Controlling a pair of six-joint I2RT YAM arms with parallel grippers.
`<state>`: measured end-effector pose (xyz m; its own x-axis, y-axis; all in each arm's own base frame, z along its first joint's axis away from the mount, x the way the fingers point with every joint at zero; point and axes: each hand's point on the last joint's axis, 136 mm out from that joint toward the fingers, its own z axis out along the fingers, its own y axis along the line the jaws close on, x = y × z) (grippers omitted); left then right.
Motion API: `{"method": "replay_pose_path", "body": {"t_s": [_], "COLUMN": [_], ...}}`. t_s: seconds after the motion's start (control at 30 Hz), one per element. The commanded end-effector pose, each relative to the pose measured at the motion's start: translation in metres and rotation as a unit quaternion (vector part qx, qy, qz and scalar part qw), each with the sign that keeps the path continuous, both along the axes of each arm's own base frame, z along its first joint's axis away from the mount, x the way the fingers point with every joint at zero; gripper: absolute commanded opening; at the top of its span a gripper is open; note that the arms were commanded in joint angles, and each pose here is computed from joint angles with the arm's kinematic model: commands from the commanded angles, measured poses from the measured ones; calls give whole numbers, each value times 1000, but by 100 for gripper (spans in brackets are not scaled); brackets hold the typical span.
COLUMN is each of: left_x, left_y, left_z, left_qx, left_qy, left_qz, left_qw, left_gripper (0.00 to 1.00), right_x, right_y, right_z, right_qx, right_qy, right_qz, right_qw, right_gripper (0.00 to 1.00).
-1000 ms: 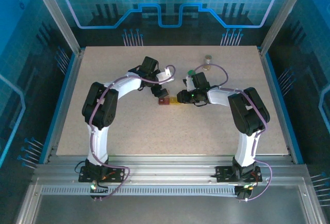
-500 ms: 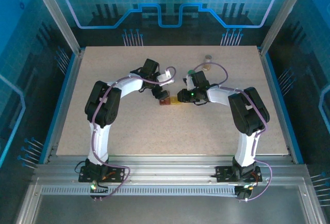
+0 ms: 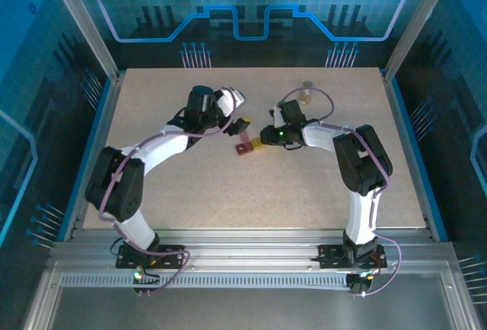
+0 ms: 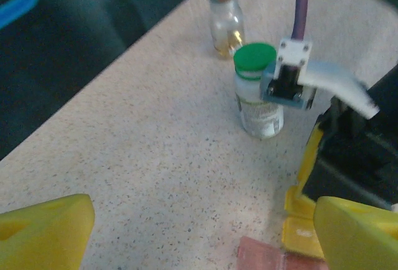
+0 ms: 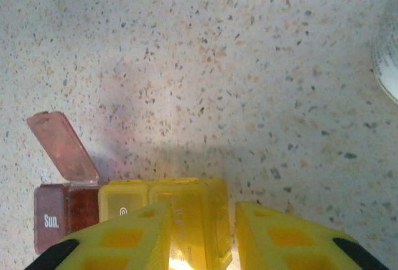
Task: Sort the pills into containers
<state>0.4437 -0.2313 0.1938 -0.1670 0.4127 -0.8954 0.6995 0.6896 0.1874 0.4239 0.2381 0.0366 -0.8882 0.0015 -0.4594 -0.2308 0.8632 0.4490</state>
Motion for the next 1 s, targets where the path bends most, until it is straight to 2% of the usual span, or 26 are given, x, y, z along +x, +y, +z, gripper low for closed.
{"method": "replay_pose_path", "body": {"t_s": [0.0,0.2,0.4,0.6,0.67,0.77,0.87,0.97], "left_x": [-8,-45,-73,-94,-96,-96,-97,-97], "left_y": [17,46,71,83,94,115,119,119], "left_z": [37,76,98,99,95,84,73,59], "left_qx": [-94,-166,-229,-259,-294,-356,-354,-344], "left_qy": [-27,-48,-5,50,67,90,98,110], "left_qz": [65,126,188,208,227,267,273,278], "left_qw": [993,977,955,942,926,891,889,890], "left_gripper": [92,96,99,99,99,99,99,99], "right_x": [3,3,-7,-12,-9,-3,10,29], "right_y": [7,12,1,-27,-36,-47,-58,-66], "right_z": [-1,30,74,110,120,129,129,125], "right_qx": [-3,2,-21,-109,-146,-196,-250,-283], "right_qy": [5,-24,-61,-118,-137,-154,-166,-166], "right_qz": [-8,-4,0,7,16,27,32,38], "right_qw": [1000,1000,998,987,980,968,954,944], "right_gripper": [36,45,48,50,52,58,66,67]}}
